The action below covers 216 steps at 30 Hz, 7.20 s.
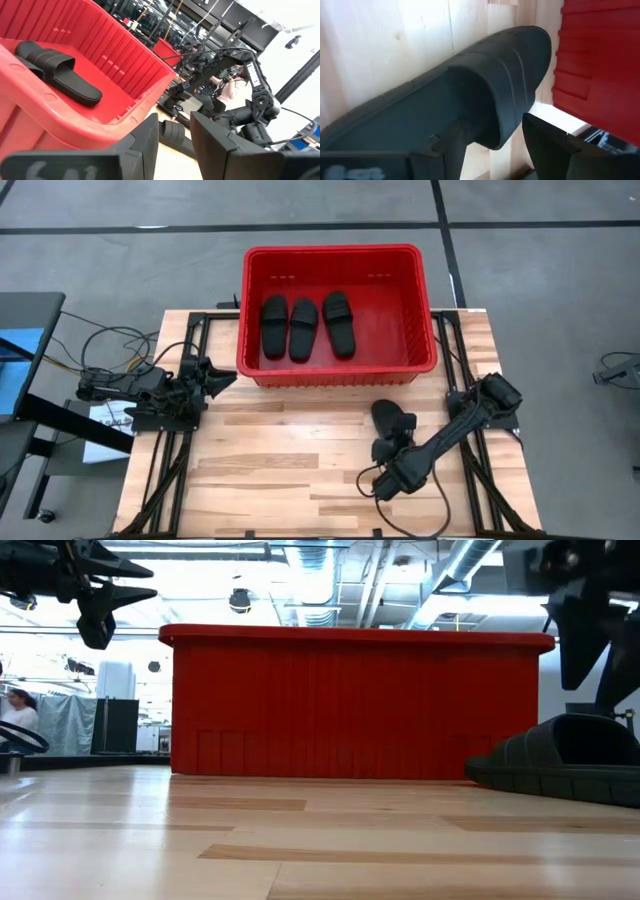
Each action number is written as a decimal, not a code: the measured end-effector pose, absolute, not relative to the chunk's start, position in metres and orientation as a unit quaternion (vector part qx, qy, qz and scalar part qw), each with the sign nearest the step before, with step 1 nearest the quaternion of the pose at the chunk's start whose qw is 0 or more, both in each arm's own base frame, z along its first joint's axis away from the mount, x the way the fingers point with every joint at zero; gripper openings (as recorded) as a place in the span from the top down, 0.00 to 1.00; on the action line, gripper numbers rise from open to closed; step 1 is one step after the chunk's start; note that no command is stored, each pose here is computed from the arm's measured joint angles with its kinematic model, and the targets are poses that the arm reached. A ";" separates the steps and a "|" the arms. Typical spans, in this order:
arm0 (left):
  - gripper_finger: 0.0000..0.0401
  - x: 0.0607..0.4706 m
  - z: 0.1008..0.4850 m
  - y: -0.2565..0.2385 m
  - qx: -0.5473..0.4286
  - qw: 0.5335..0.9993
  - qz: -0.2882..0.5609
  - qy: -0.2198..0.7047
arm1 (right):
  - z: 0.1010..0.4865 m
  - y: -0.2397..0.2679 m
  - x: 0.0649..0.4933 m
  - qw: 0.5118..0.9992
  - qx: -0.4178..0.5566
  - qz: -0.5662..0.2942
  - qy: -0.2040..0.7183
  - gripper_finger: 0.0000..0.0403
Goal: Pick and place slides into bin
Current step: Put the black slipper into the red bin
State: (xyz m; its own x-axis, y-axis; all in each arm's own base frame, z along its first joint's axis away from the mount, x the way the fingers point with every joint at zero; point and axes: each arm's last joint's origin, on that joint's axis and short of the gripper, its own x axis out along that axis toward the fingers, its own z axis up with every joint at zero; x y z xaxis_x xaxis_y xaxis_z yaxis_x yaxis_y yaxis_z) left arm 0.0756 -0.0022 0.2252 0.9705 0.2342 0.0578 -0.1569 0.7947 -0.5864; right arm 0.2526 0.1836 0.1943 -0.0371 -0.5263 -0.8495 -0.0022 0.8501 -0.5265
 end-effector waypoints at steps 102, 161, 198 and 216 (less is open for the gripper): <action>0.74 0.076 0.225 -0.004 -0.323 0.942 0.076 -0.057 | 0.369 0.136 0.332 0.828 -0.138 -0.107 0.534 1.00; 0.74 0.075 0.215 0.000 -0.297 0.941 0.158 -0.029 | 0.388 -0.189 0.358 0.699 -0.220 -0.354 0.581 1.00; 0.74 0.075 0.214 0.000 -0.297 0.942 0.157 -0.026 | 0.302 -0.258 0.363 0.624 -0.151 -0.318 0.698 1.00; 0.74 0.075 0.214 0.000 -0.297 0.942 0.158 -0.025 | 0.301 -0.260 0.362 0.640 -0.111 -0.330 0.685 1.00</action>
State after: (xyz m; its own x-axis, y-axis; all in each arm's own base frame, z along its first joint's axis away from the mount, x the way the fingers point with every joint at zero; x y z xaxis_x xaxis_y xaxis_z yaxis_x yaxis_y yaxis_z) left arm 0.0751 0.0000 0.2143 0.9490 0.3119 -0.0455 -0.2817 0.7744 -0.5665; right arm 0.3616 -0.2598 0.3010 -0.1563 -0.5755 -0.8027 0.2702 0.7568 -0.5952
